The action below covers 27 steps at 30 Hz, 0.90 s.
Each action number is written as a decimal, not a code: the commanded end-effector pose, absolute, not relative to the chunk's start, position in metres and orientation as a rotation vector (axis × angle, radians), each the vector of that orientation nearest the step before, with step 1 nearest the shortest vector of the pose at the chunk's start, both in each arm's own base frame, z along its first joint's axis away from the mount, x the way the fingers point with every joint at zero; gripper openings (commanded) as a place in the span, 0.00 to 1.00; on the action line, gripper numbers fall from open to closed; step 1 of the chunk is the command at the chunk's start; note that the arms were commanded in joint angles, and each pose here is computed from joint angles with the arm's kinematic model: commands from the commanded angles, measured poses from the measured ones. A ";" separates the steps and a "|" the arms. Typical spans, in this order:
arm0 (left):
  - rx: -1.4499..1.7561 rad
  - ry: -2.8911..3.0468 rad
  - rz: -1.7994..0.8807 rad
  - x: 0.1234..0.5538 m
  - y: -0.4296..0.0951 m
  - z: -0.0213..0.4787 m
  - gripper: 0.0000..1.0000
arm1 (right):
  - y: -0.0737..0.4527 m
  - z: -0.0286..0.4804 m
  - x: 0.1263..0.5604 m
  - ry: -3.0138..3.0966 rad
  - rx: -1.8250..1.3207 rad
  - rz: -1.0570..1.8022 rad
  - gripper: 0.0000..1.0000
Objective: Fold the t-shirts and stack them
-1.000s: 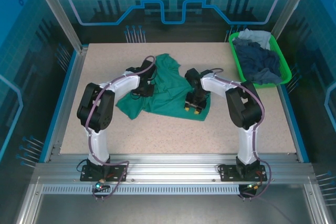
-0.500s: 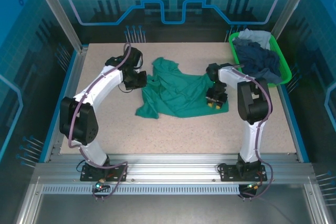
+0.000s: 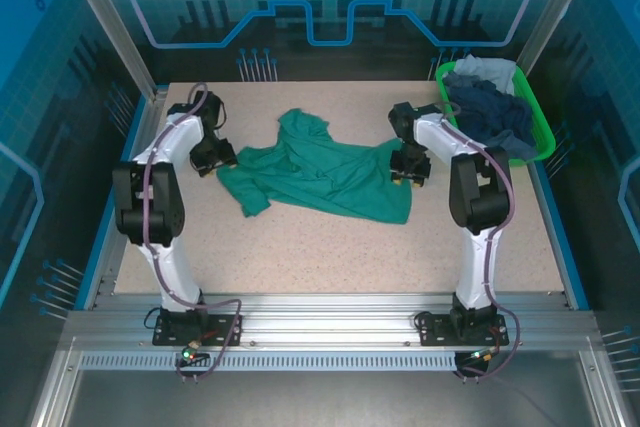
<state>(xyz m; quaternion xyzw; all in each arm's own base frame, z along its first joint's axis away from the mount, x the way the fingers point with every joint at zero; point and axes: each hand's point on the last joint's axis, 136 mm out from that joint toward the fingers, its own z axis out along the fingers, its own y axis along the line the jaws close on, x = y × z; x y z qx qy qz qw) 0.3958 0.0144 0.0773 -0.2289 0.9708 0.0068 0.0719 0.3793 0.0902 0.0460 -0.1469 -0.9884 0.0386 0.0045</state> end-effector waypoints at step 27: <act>-1.119 2.909 -0.582 0.320 -0.091 0.041 0.30 | 0.129 0.039 0.303 -2.979 -0.641 -0.180 0.41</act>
